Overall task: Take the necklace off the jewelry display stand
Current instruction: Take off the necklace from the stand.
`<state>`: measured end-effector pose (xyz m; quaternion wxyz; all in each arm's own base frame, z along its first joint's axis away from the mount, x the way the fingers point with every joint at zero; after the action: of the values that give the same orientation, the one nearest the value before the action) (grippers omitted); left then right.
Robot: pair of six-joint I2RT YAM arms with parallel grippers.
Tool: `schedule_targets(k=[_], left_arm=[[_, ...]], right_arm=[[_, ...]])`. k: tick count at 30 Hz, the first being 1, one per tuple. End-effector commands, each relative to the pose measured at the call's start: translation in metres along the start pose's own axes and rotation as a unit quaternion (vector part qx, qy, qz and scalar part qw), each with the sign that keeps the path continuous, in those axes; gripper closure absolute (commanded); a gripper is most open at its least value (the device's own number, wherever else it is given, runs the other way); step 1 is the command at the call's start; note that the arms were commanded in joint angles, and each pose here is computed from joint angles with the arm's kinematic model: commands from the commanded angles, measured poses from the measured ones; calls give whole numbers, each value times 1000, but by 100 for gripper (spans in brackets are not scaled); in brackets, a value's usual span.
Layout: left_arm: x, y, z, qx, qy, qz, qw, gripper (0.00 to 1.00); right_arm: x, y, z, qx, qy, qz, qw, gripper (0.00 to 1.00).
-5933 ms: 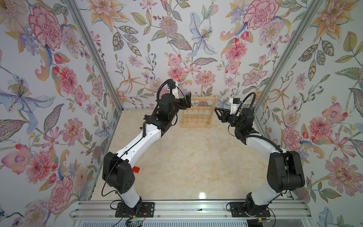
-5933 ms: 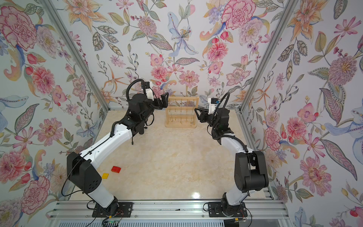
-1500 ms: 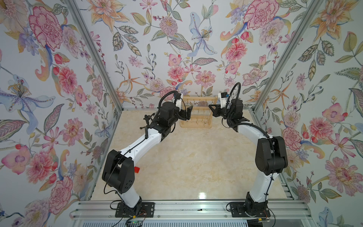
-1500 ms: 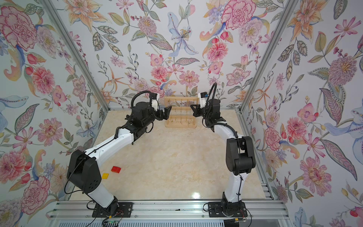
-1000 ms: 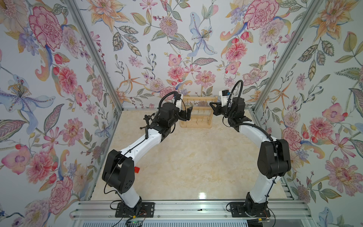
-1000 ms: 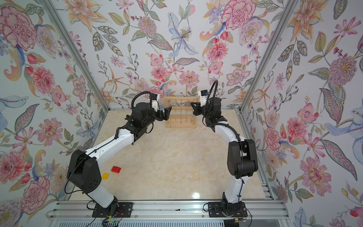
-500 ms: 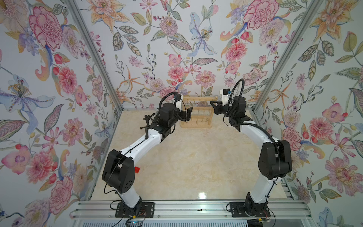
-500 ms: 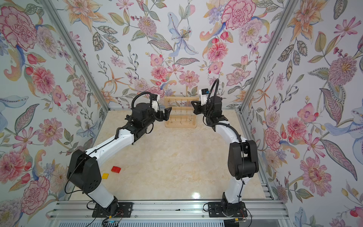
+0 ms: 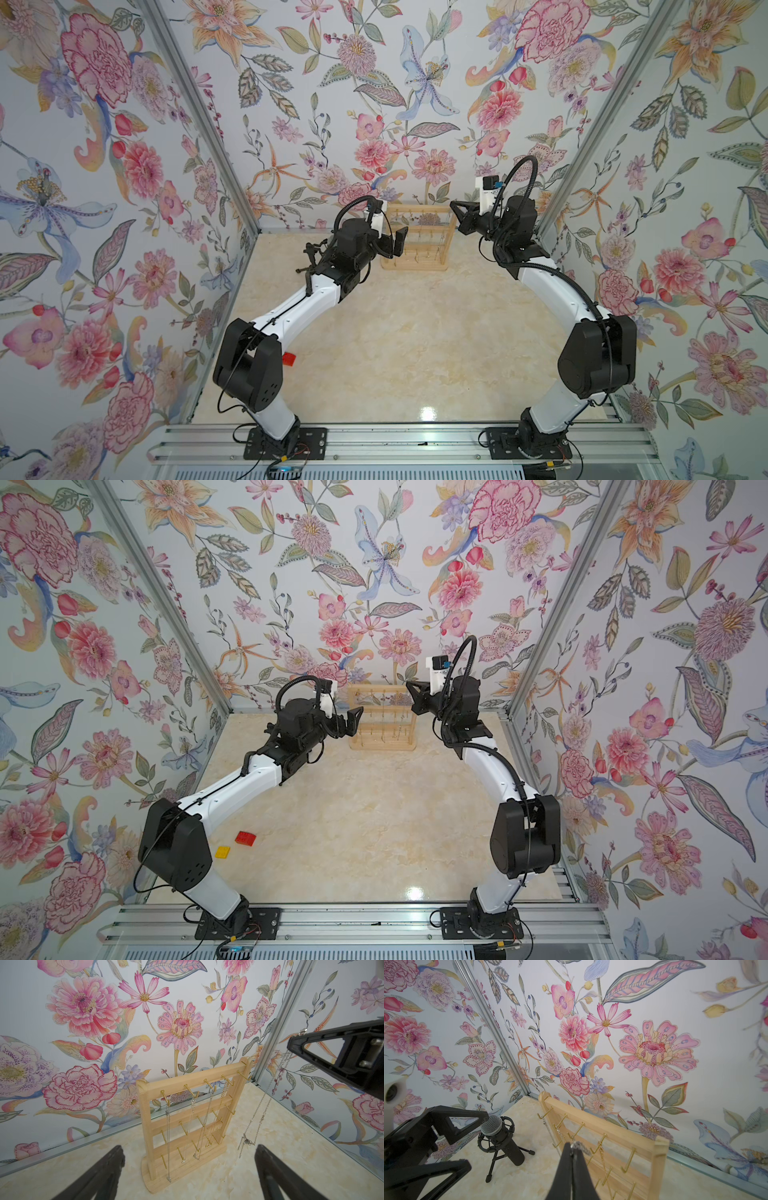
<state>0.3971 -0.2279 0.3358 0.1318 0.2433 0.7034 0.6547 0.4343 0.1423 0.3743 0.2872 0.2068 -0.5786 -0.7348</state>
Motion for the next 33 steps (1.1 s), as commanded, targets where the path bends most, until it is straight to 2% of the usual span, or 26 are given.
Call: schedule_targets(k=[1,8,10,19,25,33], left_arm=[[12,15,1,-5,-14,-27,1000,1],[23,17,-11,-3,-77,-42,996,1],[36,30,-19,-5,-106,-63,992,1],[64,44,-70,-39,-230,-92,968,1],[76,41,-98,-58,-284,-84,953,1],[80,24,-117,-63,-326,-67,941,1]], right_arm=[[16,16,16,-4,5,-14,1000,98],[41,27,35,-26,20,-15,999,98],[49,30,41,-30,24,-15,999,98],[90,34,67,-58,38,-14,998,97],[115,29,82,-75,50,-16,996,97],[144,25,103,-87,80,-10,993,97]])
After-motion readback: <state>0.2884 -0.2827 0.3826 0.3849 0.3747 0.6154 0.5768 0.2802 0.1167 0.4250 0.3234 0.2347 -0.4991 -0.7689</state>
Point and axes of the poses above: each gripper's point midway between its finger pads, its own x axis back along the fingers, its own z axis along the line the jaws close on, y = z × x, the point moved 8 cm from there along x, back along the fingers
